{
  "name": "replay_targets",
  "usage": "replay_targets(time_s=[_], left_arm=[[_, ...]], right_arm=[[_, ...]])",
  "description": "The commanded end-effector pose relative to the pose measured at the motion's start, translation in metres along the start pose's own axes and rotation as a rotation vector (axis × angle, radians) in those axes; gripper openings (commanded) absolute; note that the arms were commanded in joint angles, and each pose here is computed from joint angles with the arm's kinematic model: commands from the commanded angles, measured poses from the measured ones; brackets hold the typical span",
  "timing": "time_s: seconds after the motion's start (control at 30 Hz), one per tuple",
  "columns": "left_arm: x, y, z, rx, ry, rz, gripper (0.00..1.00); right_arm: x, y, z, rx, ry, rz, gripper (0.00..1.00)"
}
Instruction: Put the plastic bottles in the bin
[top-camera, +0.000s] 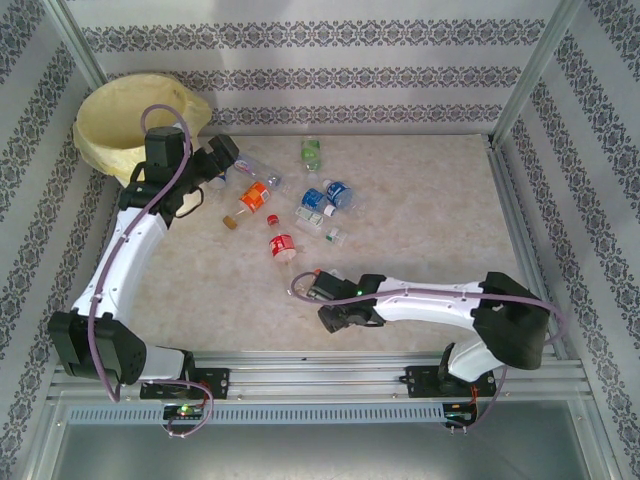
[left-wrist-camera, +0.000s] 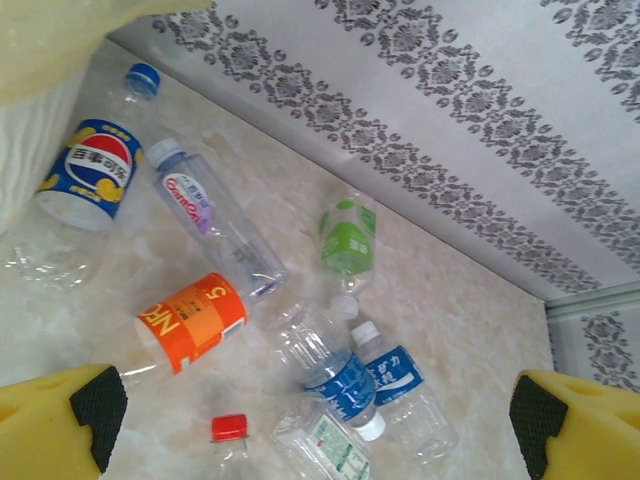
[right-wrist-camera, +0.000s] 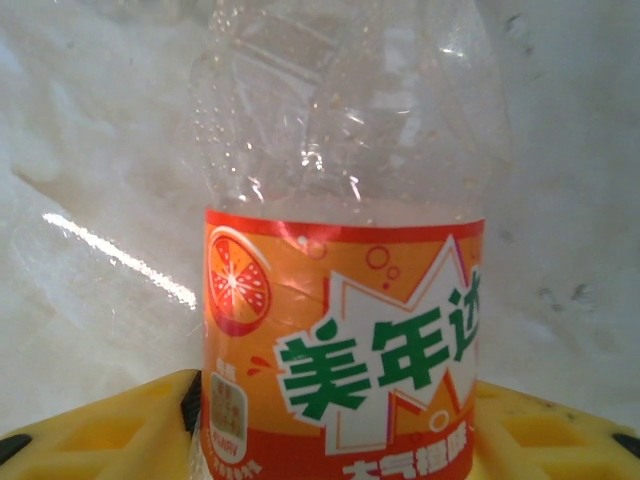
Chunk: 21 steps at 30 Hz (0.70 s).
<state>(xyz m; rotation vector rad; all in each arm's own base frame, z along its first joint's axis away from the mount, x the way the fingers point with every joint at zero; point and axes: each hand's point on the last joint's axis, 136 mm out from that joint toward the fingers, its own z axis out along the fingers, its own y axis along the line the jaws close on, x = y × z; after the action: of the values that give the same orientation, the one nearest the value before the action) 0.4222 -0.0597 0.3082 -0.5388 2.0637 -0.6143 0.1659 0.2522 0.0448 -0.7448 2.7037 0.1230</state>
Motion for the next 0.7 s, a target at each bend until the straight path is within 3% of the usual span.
replay_targets(time_s=[0.0, 0.2, 0.47, 0.67], left_arm=[[0.013, -0.011, 0.015, 0.072, 0.049, -0.004, 1.0], [0.045, -0.022, 0.033, 0.095, 0.15, 0.038, 1.0], [0.101, -0.052, 0.059, 0.191, 0.307, 0.079, 1.0], [0.13, -0.095, 0.061, 0.435, 0.389, 0.083, 1.0]], right_arm=[[-0.02, -0.022, -0.016, 0.038, -0.11, 0.061, 0.54], [-0.053, -0.049, -0.037, 0.029, -0.256, 0.126, 0.53], [-0.116, -0.075, -0.084, -0.133, -0.562, 0.236, 0.5], [-0.147, -0.095, -0.103, -0.249, -0.68, 0.294, 0.49]])
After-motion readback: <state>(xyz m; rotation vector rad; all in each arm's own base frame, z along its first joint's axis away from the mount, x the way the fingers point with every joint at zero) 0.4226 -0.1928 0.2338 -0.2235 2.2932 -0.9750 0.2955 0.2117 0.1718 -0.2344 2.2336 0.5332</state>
